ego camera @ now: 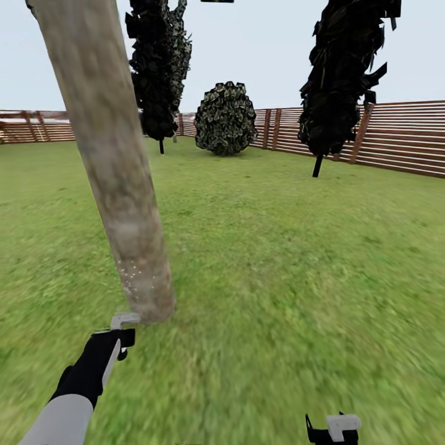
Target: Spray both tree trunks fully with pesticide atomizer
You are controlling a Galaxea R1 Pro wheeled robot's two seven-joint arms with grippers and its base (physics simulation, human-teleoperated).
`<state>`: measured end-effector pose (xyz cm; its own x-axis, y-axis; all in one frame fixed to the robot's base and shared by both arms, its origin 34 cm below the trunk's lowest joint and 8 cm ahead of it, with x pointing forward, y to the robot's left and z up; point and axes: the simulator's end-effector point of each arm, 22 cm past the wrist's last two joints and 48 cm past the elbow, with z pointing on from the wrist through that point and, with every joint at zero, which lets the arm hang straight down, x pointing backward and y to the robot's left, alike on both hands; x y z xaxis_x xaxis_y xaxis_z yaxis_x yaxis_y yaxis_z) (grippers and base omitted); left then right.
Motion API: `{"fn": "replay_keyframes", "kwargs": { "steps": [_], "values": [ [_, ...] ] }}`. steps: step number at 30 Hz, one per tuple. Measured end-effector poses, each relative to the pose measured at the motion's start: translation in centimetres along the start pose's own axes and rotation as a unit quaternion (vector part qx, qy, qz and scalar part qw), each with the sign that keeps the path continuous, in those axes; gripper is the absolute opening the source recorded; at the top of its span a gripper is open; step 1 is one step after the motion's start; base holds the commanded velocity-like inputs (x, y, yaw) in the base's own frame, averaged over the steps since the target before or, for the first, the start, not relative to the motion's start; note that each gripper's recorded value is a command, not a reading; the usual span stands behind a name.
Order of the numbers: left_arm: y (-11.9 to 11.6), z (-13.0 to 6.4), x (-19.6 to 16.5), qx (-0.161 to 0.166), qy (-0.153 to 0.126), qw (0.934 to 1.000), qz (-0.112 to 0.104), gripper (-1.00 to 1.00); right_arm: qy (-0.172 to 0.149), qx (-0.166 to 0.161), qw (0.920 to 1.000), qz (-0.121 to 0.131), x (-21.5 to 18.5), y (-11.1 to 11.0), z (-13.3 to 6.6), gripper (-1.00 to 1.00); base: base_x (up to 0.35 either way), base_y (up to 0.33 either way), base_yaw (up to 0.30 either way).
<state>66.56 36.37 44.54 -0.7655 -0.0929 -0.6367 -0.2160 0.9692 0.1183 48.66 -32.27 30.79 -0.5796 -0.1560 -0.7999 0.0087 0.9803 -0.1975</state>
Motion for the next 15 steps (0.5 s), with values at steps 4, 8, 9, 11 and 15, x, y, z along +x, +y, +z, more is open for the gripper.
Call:
{"fn": "replay_keyframes", "kwargs": {
  "steps": [4, 8, 9, 11, 15],
  "values": [
    [2.7, 0.4, -0.3, -0.024, -0.02, 0.9991, -0.027, -1.0, 0.0, 0.001, 1.0, -0.001, 0.0, -0.2, 0.0, 1.0, 0.0, -0.27, 0.08],
    [3.1, 0.4, -0.2, -0.029, -0.02, 0.9989, -0.031, -1.0, 0.0, 0.002, 1.0, -0.002, 0.0, -0.3, 0.0, 1.0, 0.0, -0.27, 0.003],
    [3.3, 0.4, -0.1, -0.033, -0.02, 0.9988, -0.031, -1.0, 0.0, 0.002, 1.0, -0.002, 0.0, -0.4, 0.0, 1.0, 0.0, -0.27, 0.0],
    [3.5, 0.5, 0.3, -0.037, -0.017, 0.9987, -0.03, -1.0, 0.0, 0.002, 1.0, -0.002, 0.0, -0.4, 0.0, 1.0, 0.0, -0.27, 0.0],
    [3.5, 0.5, 0.7, -0.04, -0.015, 0.9986, -0.03, -1.0, -0.001, 0.002, 1.0, -0.001, 0.0, -0.3, 0.0, 1.0, 0.0, -0.27, 0.015]
  ]
}}
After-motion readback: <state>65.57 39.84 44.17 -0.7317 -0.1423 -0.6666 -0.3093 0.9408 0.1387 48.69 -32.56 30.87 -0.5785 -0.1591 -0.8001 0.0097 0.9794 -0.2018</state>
